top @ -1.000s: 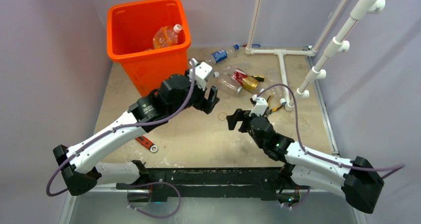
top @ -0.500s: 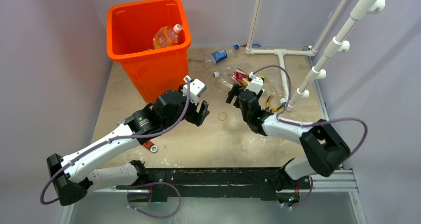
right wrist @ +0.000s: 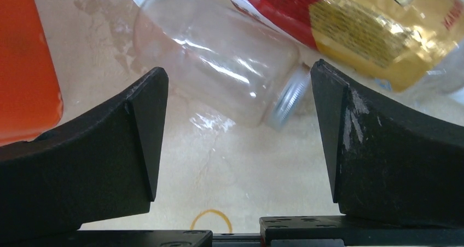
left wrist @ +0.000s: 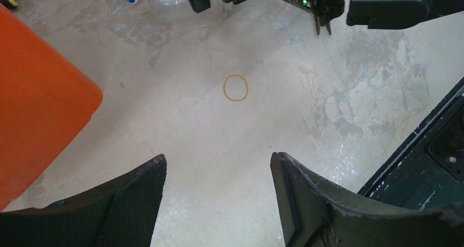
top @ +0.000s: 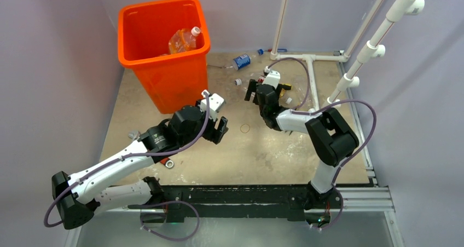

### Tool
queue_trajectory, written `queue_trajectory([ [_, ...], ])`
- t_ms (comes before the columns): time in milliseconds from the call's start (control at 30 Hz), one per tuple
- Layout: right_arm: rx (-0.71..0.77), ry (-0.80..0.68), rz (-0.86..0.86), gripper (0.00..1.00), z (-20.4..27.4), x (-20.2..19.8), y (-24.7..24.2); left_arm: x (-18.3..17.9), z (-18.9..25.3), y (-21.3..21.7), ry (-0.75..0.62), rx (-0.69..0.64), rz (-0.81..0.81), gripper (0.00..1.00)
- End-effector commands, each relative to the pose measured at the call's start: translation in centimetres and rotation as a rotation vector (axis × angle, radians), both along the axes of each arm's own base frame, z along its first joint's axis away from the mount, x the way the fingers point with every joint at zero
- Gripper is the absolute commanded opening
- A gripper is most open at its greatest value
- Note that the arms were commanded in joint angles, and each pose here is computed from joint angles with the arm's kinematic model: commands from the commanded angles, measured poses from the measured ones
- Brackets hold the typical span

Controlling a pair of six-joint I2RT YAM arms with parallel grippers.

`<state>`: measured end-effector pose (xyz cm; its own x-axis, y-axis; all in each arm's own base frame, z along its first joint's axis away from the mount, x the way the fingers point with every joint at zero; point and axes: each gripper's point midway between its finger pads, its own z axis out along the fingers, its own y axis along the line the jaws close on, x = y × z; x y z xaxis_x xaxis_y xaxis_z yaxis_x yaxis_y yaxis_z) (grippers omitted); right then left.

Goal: Put the plastic bottles in the bin
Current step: Pick up the plastic bottle at the center of the board.

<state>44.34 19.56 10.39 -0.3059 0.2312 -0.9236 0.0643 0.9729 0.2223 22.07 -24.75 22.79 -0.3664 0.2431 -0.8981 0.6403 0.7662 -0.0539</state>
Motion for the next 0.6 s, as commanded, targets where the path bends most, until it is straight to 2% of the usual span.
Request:
queue_trajectory([
  [0,-0.046,-0.068,0.064,0.94,2.7,2.4,1.9,0.5,1.3,0.4,-0.042,-0.045,0.037,0.69],
  [200,-0.097,-0.003,0.168,0.93,0.4,2.8,3.7,0.4,1.4,0.7,-0.043,-0.048,0.048,0.69],
  [567,-0.192,0.125,0.186,0.92,-3.7,2.3,3.3,0.4,1.0,0.3,-0.029,-0.048,0.034,0.69],
])
